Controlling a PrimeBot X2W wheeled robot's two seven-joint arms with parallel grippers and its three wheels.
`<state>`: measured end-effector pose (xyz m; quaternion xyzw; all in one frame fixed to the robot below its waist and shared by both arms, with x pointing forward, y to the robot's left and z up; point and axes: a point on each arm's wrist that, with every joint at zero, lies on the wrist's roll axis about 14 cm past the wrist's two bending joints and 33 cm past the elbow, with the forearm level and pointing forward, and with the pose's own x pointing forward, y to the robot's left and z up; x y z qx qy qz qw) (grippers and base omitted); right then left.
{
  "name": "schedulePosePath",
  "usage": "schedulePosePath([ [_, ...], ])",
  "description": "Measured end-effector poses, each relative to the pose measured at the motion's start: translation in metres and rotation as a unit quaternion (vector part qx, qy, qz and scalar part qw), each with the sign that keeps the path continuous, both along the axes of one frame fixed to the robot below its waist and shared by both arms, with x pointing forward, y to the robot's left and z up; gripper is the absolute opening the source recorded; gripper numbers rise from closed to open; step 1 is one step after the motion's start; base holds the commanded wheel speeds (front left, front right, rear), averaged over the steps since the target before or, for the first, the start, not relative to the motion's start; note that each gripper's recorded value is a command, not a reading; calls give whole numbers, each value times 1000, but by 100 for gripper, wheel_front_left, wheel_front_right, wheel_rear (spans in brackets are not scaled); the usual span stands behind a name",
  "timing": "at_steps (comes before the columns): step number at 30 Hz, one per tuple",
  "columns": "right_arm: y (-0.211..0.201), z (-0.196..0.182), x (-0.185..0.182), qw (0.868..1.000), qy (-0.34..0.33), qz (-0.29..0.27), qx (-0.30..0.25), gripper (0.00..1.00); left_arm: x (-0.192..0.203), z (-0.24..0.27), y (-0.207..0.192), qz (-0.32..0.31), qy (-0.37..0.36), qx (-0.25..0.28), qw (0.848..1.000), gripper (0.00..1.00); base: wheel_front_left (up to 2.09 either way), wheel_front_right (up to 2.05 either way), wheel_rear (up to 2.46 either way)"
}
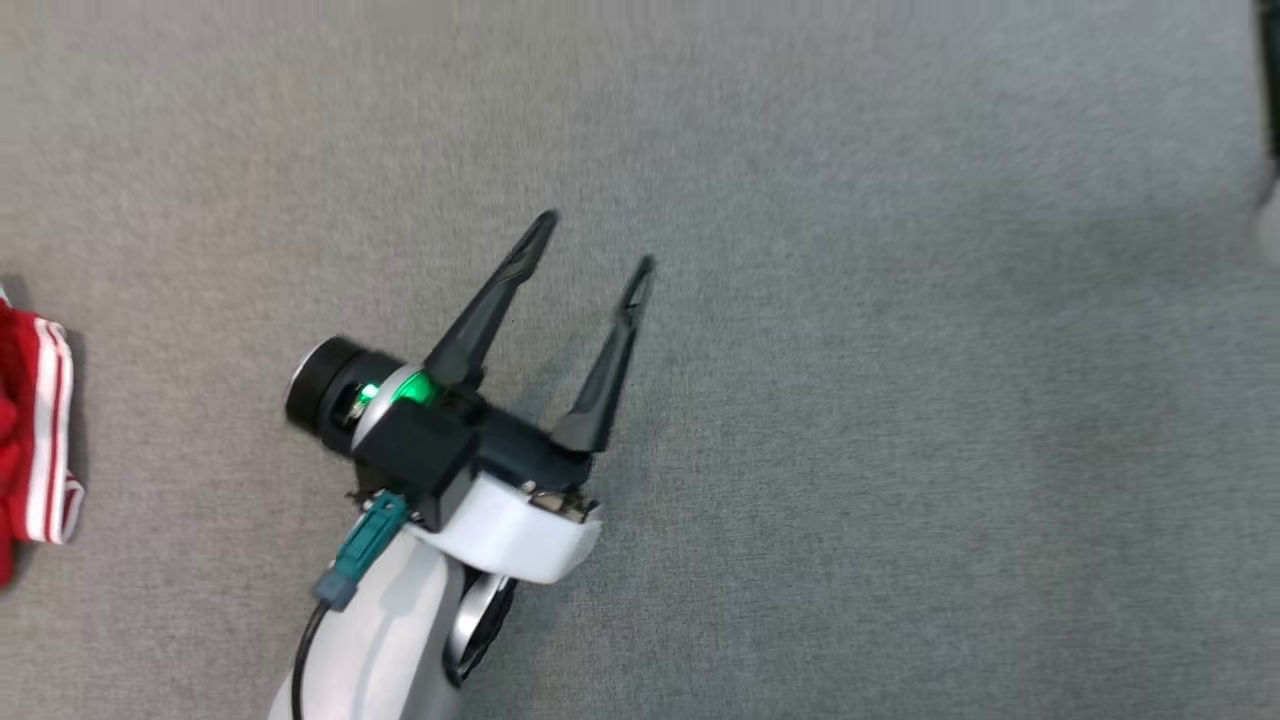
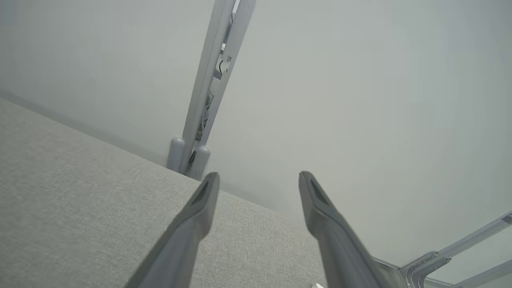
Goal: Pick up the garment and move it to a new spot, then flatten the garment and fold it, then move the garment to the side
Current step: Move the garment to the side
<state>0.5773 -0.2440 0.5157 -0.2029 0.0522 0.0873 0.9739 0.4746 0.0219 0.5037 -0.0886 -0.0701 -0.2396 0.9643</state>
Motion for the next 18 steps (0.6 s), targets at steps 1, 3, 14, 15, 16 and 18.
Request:
schedulePosePath([
  [1,10,8,-3,1000,-13,11,11,100,-3,3,5,10,-1,1,1000,100,0,0,0],
  [3,33,26,-19,997,-44,33,47,100,-13,13,23,40,-6,5,999,100,0,0,0],
  [14,101,53,-93,975,-123,78,168,100,-62,38,83,131,-20,15,991,100,0,0,0],
  [15,105,52,-99,974,-125,79,174,100,-66,39,87,136,-19,13,990,100,0,0,0],
  [16,110,51,-105,972,-125,80,180,100,-69,40,90,141,-18,12,990,100,0,0,0],
  [18,122,46,-116,970,-121,85,192,100,-77,39,96,151,-15,9,988,100,0,0,0],
])
